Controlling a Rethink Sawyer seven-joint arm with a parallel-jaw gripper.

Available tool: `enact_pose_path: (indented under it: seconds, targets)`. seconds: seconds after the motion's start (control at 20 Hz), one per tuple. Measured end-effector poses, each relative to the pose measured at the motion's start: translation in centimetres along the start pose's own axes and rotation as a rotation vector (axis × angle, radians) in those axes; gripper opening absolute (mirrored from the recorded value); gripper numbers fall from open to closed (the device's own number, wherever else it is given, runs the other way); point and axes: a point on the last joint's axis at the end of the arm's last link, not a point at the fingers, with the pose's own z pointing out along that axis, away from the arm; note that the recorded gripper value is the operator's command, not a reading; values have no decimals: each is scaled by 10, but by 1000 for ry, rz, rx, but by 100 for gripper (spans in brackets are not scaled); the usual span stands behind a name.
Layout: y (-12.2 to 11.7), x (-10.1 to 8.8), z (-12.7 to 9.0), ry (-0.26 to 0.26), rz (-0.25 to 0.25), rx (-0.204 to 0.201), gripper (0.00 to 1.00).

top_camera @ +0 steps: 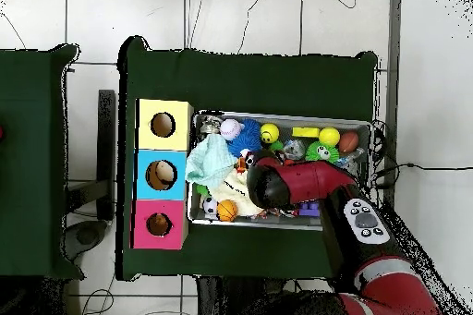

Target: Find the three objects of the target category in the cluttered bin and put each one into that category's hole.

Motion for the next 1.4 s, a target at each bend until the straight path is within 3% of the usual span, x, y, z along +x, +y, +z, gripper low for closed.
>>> enact_pose_path:
  seconds: [0.2,0.6,0.95,1.0,1.2,1.4]
  targets:
    - [1,-2,0,20,20,8,0]
    - [3,-6,-8,30,-1,31,0]
    - [-5,-14,-36,116,-11,74,0]
    - [-10,-16,-47,152,-10,91,0]
    - [-19,-20,-66,206,-7,121,0]
    - [-22,-24,-78,233,-5,135,0]
